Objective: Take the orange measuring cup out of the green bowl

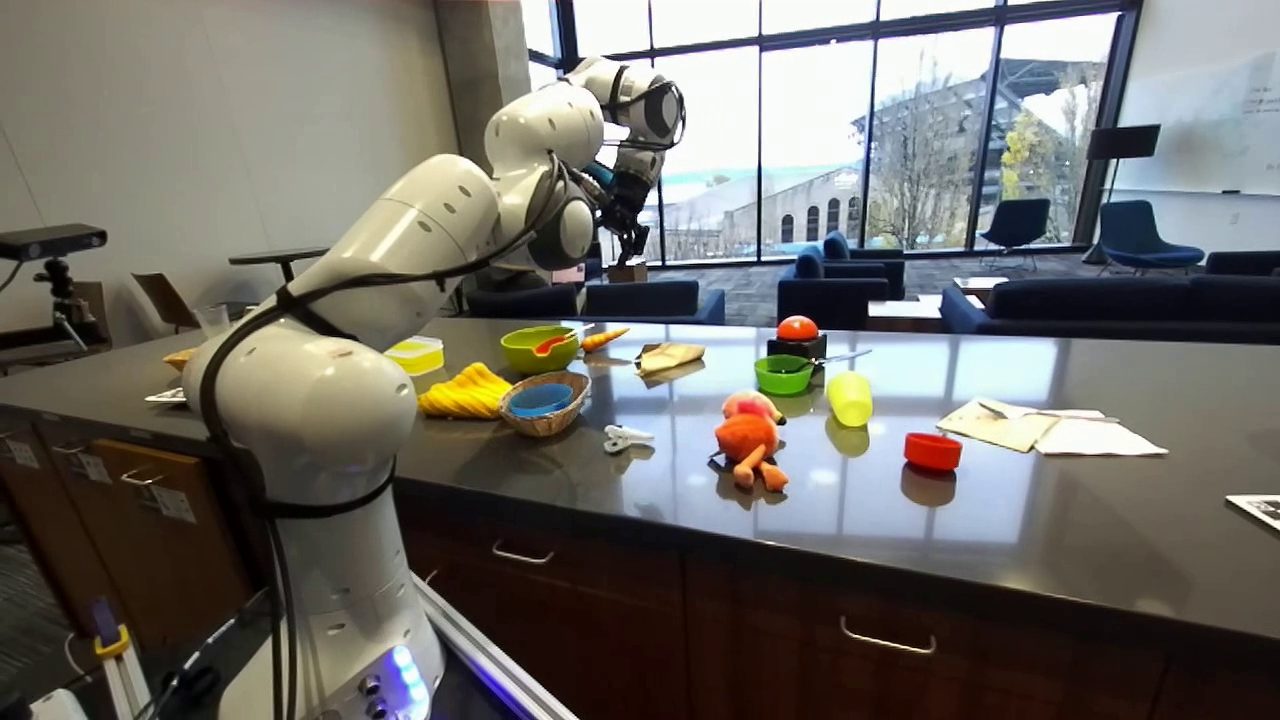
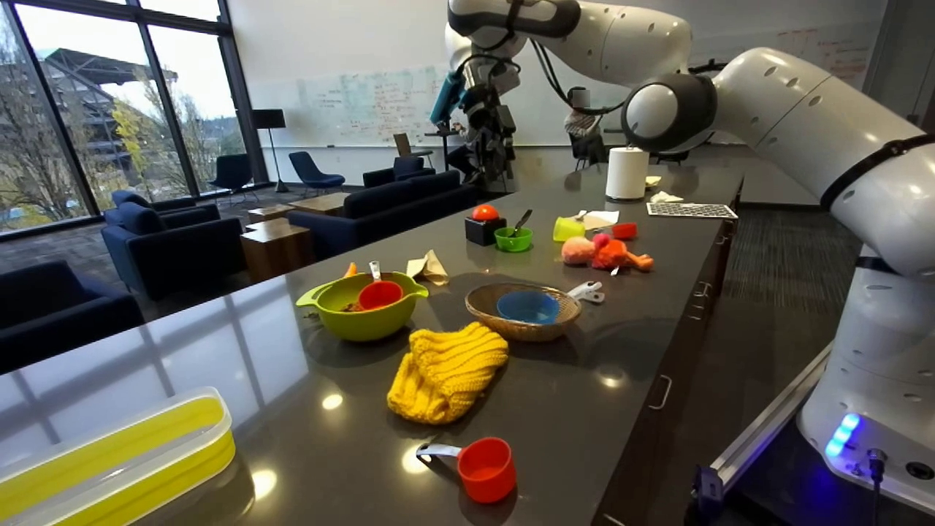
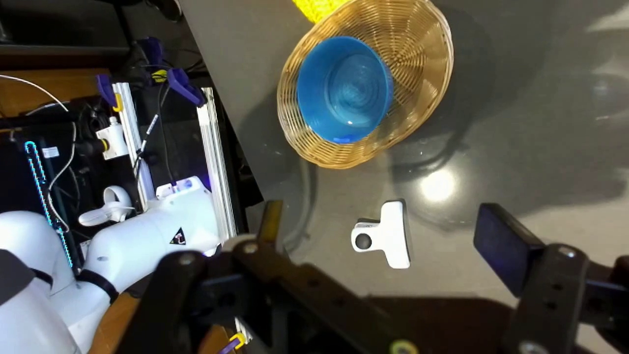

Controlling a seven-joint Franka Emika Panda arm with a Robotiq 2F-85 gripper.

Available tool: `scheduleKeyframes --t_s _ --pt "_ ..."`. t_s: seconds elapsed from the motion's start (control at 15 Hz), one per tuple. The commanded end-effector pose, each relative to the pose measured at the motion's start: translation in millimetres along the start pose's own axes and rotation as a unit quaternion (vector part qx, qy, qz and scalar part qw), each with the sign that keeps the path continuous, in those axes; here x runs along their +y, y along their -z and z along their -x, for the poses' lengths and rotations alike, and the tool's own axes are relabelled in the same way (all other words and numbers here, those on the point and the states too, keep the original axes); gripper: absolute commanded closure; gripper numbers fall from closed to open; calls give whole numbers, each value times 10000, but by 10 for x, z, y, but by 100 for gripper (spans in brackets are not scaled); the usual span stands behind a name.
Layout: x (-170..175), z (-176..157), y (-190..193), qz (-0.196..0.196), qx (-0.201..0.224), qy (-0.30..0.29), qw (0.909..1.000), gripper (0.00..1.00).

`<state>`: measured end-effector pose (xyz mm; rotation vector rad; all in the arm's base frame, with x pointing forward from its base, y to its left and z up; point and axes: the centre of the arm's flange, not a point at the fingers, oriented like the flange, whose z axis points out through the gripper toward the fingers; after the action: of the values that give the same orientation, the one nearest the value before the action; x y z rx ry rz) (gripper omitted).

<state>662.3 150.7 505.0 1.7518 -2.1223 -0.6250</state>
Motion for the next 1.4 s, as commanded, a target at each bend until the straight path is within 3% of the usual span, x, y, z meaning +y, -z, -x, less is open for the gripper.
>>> scheduleKeyframes --t_s 0.0,0.07,0.13,0.27,0.47,0.67,0.73,0.87,1.0,1.2,1.33 --pt "-3 16 -13 10 10 8 10000 0" --pt "-26 -3 -24 25 6 -9 10000 0" --pt "-116 -194 -22 41 -647 -144 9978 0" --pt "-115 -243 37 -314 -1066 118 9937 0" --pt "0 37 171 -1110 -1344 343 9841 0" --pt "81 476 197 -1912 -1288 511 9717 0" --pt "116 772 95 -2126 -1097 513 9696 0" --pt "90 1228 60 -1993 -551 168 9782 0" --pt "118 1602 -213 -1816 -16 66 9833 0" --pt "158 1789 -478 -1679 880 -166 9817 0" --pt "185 1802 -605 -1944 1332 -249 9715 0"
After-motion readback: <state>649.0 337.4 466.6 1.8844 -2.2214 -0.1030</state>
